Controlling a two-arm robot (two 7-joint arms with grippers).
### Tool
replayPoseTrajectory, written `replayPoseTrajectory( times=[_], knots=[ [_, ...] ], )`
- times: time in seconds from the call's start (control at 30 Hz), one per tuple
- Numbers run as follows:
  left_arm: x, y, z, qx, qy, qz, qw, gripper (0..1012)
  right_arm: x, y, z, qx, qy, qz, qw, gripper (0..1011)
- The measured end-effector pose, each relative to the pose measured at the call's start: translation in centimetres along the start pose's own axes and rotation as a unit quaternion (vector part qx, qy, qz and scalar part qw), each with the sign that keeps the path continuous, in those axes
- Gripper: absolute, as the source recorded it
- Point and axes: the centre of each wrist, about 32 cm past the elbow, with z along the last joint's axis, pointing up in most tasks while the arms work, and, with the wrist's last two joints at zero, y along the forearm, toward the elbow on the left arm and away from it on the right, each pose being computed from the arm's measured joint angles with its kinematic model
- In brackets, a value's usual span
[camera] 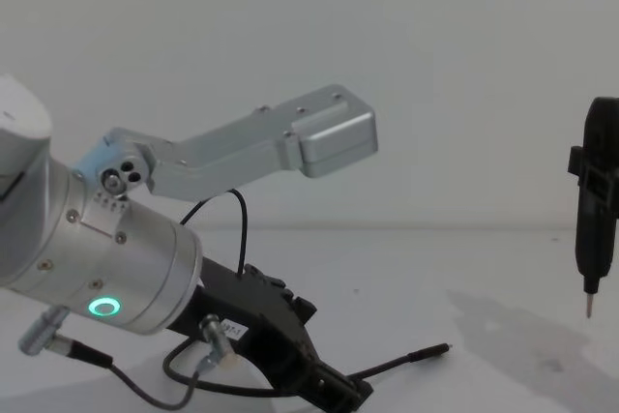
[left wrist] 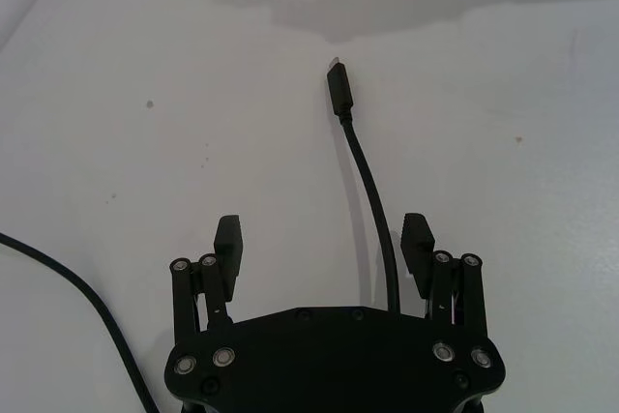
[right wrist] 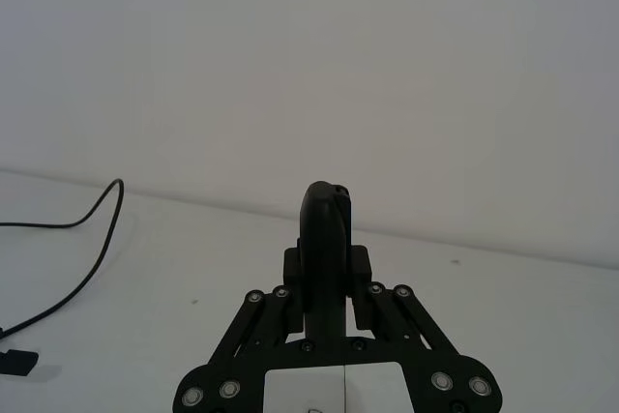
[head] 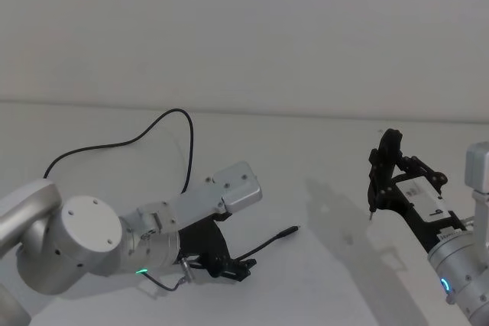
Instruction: Pick up the data cable with the one hand.
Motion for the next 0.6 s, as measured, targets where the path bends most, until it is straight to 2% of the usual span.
replayPoseTrajectory(
  times=[0.23,0.6],
  knots=[
    [-0.06,-0.33,0.09,0.003,-0.001,0.003,1.0000,992,0.00,0.00,0.00,0.000,0.000,0.000,1.0000,268],
    [-0.12,-0.59,0.14,0.005,-0.001,0.006,1.0000,720,0.00,0.00,0.00,0.000,0.000,0.000,1.0000,268]
  ],
)
